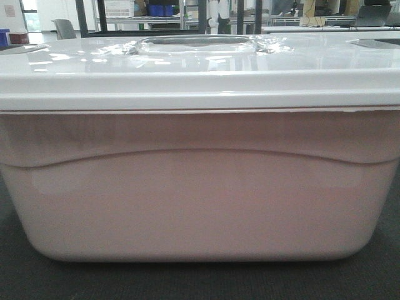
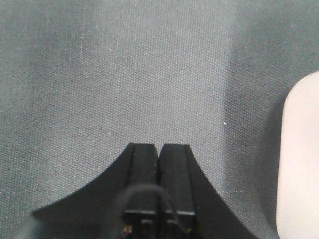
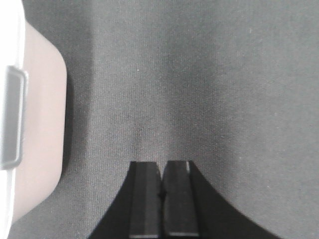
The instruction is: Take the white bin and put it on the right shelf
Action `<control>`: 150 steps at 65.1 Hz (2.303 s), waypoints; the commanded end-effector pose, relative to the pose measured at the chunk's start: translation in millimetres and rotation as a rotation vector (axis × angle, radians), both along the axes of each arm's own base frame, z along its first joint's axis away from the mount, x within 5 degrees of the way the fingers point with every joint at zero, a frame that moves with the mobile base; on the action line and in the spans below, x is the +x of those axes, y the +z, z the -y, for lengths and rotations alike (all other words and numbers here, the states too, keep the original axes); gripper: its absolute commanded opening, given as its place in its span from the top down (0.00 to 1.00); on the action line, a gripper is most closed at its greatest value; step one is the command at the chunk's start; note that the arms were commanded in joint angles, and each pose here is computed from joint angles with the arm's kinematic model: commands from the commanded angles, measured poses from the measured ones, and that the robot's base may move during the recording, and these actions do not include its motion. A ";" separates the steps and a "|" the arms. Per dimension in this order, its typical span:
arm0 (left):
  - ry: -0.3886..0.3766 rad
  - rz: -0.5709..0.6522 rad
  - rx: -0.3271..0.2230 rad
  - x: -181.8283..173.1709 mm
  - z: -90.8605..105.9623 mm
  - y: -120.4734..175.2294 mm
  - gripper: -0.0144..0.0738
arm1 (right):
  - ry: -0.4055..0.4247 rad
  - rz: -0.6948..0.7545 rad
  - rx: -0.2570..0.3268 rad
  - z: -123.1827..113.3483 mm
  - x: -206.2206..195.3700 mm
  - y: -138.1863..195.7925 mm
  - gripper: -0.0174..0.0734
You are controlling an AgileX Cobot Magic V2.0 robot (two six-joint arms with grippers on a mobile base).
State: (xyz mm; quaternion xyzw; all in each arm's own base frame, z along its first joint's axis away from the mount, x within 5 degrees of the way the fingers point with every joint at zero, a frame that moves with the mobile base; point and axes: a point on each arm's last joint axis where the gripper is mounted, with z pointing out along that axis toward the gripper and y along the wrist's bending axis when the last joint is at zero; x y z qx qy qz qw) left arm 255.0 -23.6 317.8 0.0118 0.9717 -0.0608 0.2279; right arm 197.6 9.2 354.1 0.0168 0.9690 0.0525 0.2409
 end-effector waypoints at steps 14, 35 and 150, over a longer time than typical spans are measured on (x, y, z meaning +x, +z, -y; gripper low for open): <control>0.014 0.089 -0.025 1.0 0.9 17.6 0.97 | -0.025 -0.115 0.039 -1.6 36.9 -22.6 0.74; 0.010 0.089 -0.035 0.9 1.8 17.8 0.96 | -0.030 -0.111 0.039 -1.4 48.6 -30.6 0.36; -0.275 0.143 -0.801 10.7 1.2 28.0 0.23 | 0.219 0.049 0.680 15.0 67.7 1.7 0.12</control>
